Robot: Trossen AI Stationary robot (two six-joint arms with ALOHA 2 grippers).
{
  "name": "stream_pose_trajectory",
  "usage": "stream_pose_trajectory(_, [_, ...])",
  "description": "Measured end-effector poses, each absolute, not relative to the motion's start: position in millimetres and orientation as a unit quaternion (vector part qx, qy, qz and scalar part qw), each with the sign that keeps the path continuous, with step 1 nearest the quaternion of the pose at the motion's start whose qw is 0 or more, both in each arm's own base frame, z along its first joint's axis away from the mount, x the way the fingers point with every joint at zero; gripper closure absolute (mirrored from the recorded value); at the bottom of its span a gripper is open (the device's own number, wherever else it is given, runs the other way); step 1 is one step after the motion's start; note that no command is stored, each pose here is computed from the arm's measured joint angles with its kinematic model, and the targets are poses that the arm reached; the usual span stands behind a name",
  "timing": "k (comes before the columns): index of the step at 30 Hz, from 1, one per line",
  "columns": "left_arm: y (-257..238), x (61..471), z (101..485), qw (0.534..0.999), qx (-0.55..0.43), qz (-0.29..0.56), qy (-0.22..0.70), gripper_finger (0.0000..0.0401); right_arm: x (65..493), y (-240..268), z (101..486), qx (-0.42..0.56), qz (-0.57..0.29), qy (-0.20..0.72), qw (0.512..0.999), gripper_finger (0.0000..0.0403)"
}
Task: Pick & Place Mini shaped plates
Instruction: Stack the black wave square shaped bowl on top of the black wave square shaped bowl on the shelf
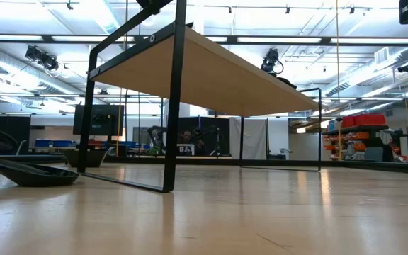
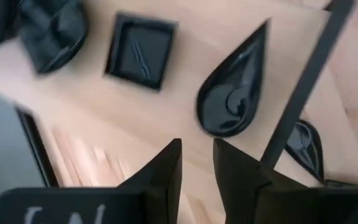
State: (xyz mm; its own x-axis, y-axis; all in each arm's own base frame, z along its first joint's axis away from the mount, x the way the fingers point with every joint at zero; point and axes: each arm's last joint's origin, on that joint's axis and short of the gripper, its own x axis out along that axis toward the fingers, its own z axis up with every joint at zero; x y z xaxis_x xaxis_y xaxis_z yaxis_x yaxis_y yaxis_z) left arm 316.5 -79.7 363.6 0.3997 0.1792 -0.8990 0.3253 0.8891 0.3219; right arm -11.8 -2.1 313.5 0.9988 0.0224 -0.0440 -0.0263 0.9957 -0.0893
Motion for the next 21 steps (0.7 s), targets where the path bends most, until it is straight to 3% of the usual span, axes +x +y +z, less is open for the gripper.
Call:
stream_pose_trajectory(9, [-43,299,377,0.816,0.057,0.111,0.565,0.0262,-12,-2,314,-0.045,0.012,0.021,0.999,0.0392])
stream_pose_trajectory(21, [4,294,375,0.781,0.019,0.133,0.610,0.0161,-12,-2,313,-0.045,0.012,0.021,0.999,0.0392])
